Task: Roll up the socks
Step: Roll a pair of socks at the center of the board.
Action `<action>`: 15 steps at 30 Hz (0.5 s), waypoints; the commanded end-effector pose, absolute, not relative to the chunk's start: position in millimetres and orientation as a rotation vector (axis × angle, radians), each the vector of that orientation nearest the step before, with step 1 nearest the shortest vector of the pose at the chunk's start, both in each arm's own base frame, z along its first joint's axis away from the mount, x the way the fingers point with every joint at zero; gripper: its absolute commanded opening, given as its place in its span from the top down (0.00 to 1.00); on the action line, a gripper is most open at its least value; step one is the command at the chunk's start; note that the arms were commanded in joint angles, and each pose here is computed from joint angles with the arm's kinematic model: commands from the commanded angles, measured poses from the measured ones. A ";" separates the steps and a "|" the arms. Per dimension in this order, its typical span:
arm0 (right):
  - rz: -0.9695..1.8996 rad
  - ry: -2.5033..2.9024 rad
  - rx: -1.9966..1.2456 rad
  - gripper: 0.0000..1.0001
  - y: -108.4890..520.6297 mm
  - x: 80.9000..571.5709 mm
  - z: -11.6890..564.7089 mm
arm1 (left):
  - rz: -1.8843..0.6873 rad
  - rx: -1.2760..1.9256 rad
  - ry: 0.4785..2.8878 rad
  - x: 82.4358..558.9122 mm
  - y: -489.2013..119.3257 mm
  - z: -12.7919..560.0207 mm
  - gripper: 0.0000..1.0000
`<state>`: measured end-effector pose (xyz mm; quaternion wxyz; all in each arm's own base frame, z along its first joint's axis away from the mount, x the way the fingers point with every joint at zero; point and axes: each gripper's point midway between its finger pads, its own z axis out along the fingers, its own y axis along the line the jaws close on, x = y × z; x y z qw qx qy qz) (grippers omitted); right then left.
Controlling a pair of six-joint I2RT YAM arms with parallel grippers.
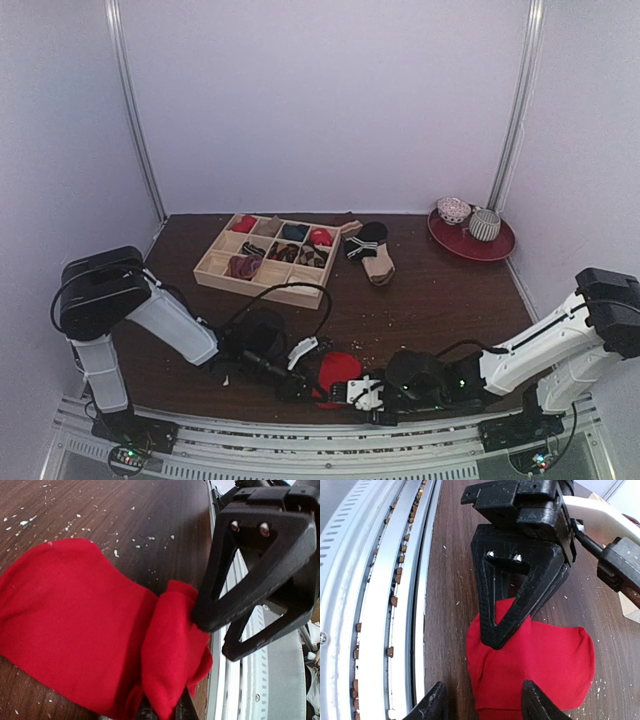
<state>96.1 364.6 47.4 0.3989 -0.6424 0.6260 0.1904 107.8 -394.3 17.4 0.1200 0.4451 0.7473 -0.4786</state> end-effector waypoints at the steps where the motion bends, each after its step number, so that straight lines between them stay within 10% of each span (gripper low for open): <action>1: 0.356 1.593 -1.612 0.49 366.7 106.9 40.6 | -1.224 1.290 2.580 81.3 -341.1 -49.3 1.00; 10: 0.240 1.718 -1.571 0.56 350.8 119.5 7.0 | -1.239 1.327 2.542 79.9 -341.9 -42.4 1.00; 15: 0.261 1.854 -1.541 0.86 340.5 118.1 -14.2 | -1.225 1.377 2.468 84.4 -346.8 -30.1 1.00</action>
